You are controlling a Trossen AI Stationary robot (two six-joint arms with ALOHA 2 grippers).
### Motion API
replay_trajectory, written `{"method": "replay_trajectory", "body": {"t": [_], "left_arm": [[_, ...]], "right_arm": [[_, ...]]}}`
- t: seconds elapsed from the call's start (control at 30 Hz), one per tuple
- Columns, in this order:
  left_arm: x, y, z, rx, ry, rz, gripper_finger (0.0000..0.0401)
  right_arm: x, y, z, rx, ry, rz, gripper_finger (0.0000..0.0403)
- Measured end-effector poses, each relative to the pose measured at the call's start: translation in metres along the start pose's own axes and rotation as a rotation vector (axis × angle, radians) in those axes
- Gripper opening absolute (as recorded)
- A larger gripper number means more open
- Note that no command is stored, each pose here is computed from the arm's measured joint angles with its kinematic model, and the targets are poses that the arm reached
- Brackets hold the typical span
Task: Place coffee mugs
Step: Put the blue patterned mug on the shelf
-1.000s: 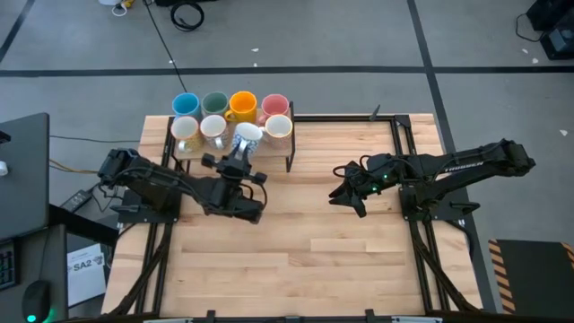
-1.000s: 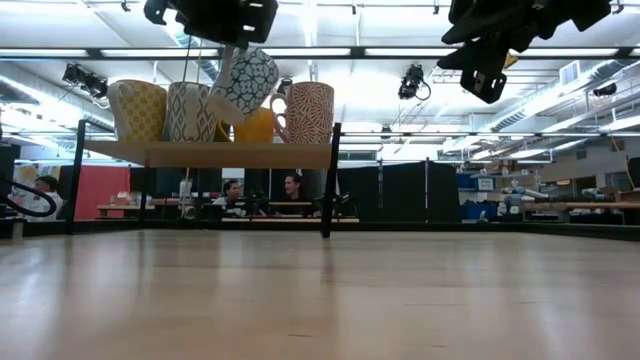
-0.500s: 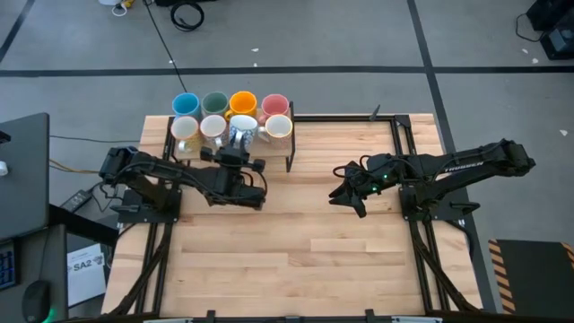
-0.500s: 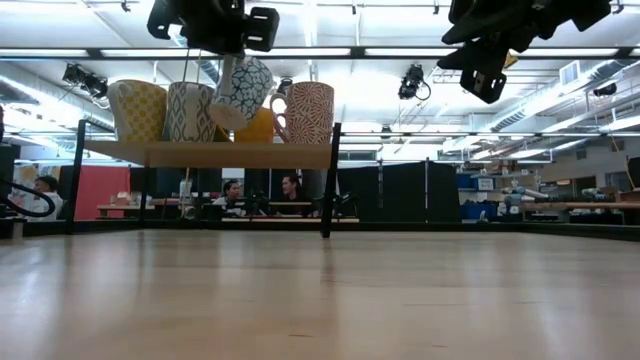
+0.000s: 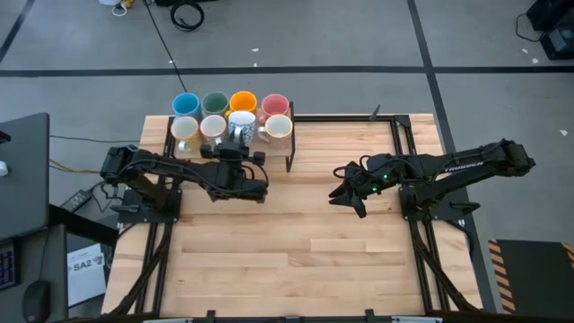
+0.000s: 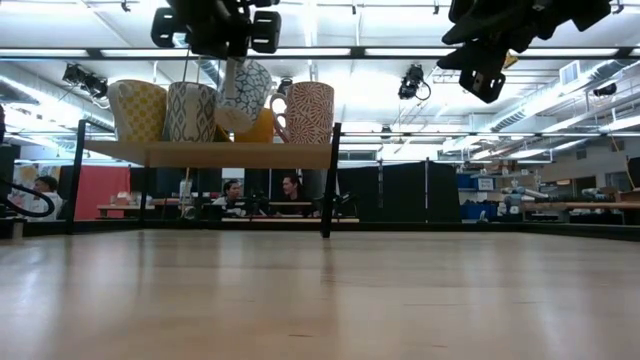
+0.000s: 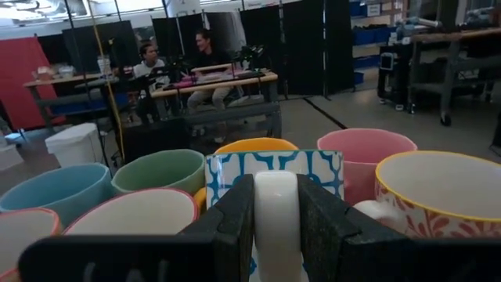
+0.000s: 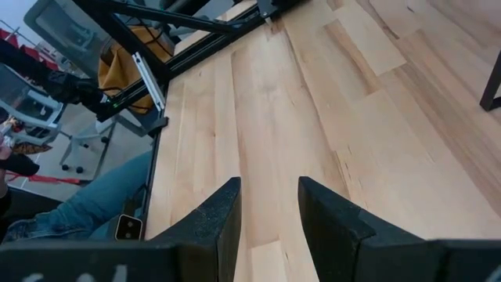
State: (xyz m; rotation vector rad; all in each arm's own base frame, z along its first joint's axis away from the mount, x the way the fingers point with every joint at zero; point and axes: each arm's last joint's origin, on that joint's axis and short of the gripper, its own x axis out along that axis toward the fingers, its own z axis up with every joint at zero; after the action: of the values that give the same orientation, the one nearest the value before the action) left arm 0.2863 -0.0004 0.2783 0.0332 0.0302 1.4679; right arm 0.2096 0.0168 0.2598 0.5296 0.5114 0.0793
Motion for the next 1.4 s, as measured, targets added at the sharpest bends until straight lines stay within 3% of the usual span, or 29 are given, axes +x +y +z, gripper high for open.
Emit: {"method": "replay_trajectory", "body": {"t": [0.27,0.7,1.4], "left_arm": [[0.008,-0.001,-0.001,-0.02,0.004,0.026,0.0082],[0.009,-0.019,-0.025,0.031,0.007,0.027,0.0082],[0.0,-0.02,-0.027,0.054,0.057,-0.005,0.0082]], "right_arm": [[0.0,0.0,0.0,-0.026,-0.001,0.0,0.0133],[0.0,0.0,0.001,-0.035,-0.008,0.003,0.0133],[0.0,0.001,0.002,-0.036,-0.017,0.008,0.0133]]}}
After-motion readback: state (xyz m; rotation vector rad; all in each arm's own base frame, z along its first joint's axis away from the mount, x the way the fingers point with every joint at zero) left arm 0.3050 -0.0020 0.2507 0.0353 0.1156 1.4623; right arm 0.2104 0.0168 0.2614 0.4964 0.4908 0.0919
